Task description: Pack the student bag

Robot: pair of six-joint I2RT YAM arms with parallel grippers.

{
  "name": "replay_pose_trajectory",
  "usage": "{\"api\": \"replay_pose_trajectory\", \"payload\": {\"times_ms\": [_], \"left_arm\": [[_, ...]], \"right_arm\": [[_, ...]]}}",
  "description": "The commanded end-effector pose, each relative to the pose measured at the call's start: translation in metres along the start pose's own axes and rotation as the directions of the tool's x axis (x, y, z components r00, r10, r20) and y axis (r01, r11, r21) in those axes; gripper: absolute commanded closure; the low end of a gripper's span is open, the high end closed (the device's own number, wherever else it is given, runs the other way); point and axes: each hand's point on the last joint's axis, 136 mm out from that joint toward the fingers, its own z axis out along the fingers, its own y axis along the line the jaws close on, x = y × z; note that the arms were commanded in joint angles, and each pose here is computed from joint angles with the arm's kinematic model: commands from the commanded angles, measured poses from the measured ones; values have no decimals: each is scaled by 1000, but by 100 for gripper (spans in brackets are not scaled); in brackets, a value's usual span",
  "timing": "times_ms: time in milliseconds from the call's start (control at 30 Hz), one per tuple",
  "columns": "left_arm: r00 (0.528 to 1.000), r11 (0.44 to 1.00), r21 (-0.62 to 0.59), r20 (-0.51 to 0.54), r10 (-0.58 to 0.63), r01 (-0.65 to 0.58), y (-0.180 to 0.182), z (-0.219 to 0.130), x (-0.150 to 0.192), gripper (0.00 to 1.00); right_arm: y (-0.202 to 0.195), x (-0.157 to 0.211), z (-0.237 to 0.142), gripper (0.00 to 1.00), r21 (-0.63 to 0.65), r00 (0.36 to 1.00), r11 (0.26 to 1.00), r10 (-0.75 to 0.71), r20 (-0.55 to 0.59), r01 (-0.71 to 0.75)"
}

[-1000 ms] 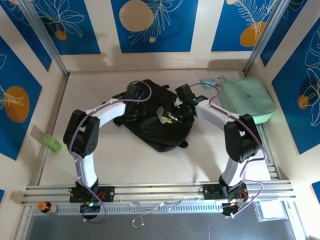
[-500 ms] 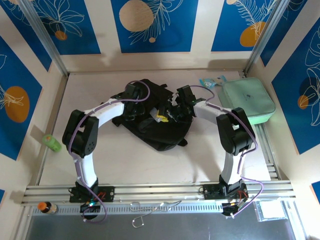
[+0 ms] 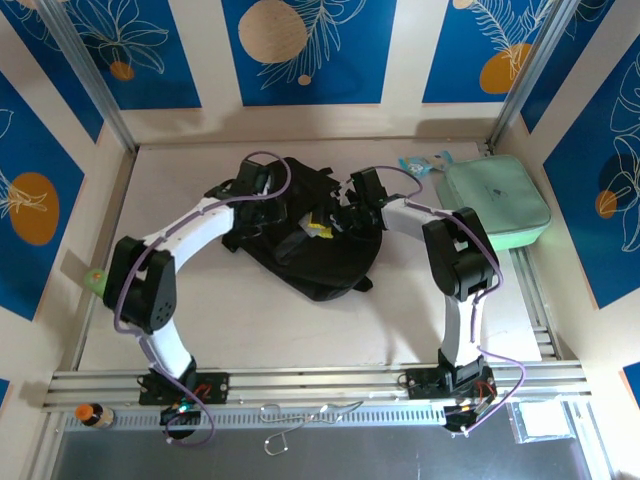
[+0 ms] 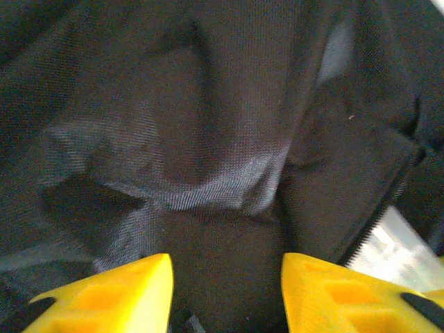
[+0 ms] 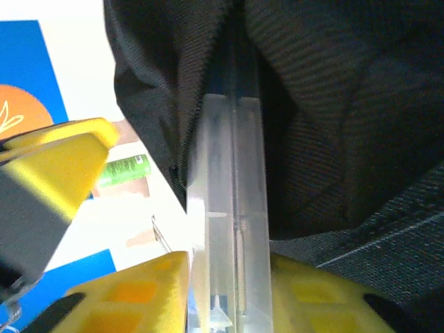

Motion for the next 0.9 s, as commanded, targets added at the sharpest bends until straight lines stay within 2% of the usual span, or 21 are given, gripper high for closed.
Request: {"api": "replay_pose_trajectory", "payload": {"times_ms": [0,133,267,333,433,533,867], "left_arm": [[1000,1000,-23,21,-17,18,16,-20,-1,48],[996,998,-18,64,-63,64,29,-34,-4,38],[987,994,11,118,-111,111,38,-46,-7,29],[980,991,32,143,-134,131,41,-50,-8,23],[971,987,52,176,-161,154,47,-55,-10,9],[966,985,66,198,-168,157,51,-61,-10,1],[963,982,80,194,-185,173,58,-63,-1,0]], "right_arm": [[9,0,-21,54,29,997,998,-65,38,64],[1,14,-43,45,76,996,995,-73,56,69],[3,30,-50,46,67,996,995,-82,35,79],[6,32,-48,50,66,996,995,-83,28,81],[6,31,-41,58,87,996,993,-79,28,77],[6,26,-34,65,99,997,993,-73,27,70],[11,5,-5,85,109,997,991,-79,27,75]]}}
